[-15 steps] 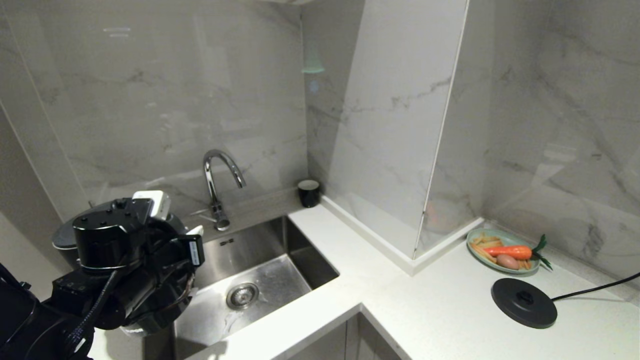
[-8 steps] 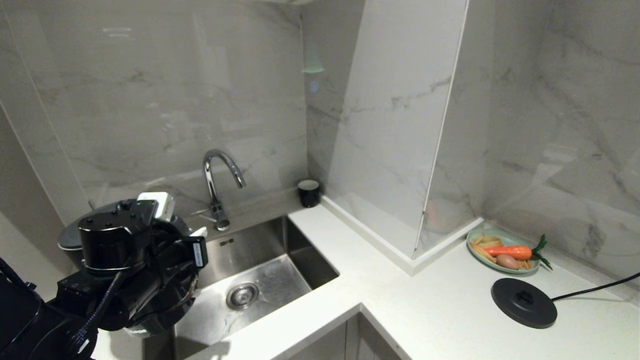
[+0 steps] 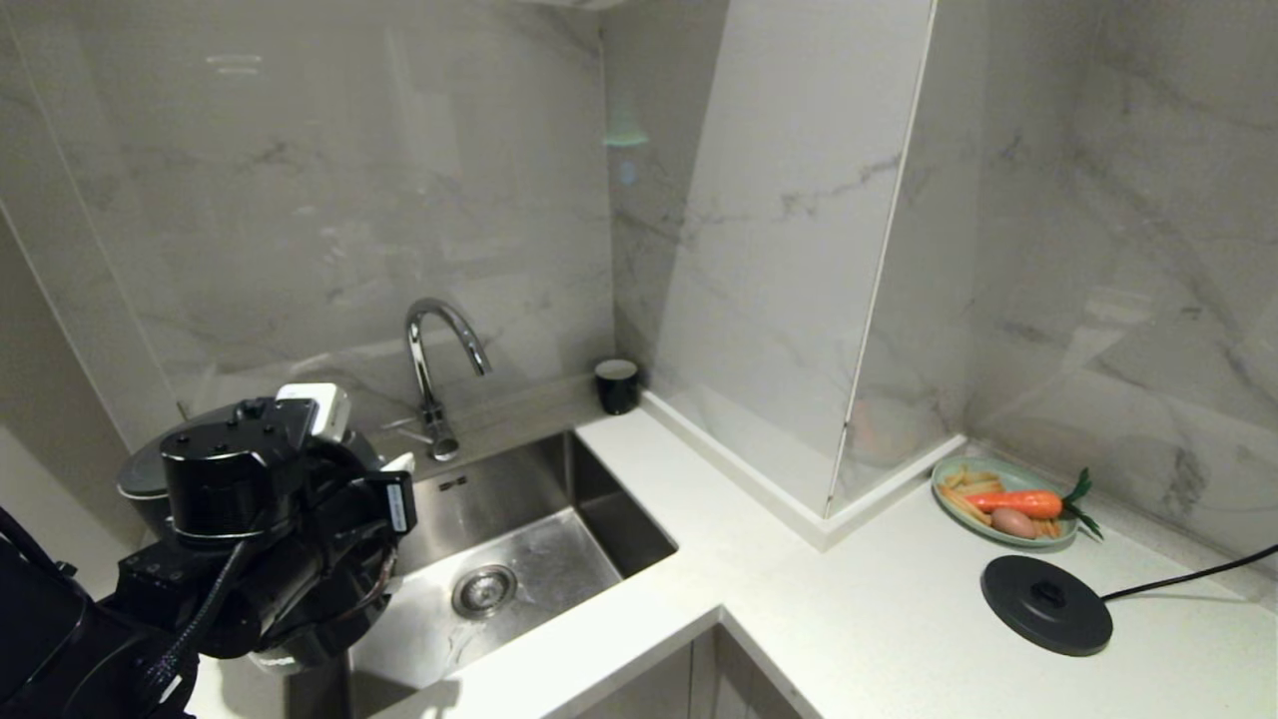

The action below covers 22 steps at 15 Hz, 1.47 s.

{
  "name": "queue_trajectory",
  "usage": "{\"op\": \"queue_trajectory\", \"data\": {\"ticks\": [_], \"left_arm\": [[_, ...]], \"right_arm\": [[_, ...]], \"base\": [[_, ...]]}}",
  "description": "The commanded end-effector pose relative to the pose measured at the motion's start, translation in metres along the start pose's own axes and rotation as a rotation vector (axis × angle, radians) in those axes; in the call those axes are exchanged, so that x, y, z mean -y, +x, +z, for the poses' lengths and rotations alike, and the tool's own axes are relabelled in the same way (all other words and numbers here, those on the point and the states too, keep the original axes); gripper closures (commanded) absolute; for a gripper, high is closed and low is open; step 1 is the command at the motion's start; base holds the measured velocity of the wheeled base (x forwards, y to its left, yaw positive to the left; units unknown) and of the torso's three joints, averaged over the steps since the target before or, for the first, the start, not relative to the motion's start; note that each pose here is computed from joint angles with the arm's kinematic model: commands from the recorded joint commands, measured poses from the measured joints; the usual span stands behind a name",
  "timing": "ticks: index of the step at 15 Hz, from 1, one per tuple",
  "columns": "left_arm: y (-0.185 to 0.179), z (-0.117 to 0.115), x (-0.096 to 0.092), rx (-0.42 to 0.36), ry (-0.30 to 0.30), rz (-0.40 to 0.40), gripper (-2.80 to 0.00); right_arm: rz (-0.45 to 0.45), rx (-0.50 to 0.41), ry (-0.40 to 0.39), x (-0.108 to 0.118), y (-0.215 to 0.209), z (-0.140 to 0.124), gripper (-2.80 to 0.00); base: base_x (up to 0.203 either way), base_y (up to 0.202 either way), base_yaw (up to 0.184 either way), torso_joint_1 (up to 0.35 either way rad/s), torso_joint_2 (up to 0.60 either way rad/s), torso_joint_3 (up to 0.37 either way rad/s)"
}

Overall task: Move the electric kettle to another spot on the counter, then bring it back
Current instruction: Place it on the power base

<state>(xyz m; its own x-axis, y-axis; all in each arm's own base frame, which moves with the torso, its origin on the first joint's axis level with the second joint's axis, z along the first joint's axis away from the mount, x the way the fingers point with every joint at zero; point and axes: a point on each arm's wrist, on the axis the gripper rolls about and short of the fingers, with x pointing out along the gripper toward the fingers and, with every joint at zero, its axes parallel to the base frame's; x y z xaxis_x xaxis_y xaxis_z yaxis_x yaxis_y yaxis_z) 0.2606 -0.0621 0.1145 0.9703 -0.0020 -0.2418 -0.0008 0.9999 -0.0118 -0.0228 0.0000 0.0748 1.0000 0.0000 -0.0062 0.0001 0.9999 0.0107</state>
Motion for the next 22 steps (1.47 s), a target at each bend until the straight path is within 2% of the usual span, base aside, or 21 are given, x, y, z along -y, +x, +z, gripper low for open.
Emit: {"op": "queue_trajectory", "data": {"ticks": [1,22], "left_arm": [[0.0003,0.0004,0.0001,0.005,-0.002,0.002,0.00],[0.0014,-0.0033,0.0031,-0.008,-0.005,-0.008,0.00]], "right_arm": [[0.000,-0.001,0.000,0.0000,0.0001,0.0000,0.00],[0.000,-0.001,0.000,0.0000,0.0001,0.0000,0.00]], "base": [[0.000,0.000,0.000,0.000,0.00,0.000],[0.000,0.000,0.000,0.000,0.00,0.000]]}}
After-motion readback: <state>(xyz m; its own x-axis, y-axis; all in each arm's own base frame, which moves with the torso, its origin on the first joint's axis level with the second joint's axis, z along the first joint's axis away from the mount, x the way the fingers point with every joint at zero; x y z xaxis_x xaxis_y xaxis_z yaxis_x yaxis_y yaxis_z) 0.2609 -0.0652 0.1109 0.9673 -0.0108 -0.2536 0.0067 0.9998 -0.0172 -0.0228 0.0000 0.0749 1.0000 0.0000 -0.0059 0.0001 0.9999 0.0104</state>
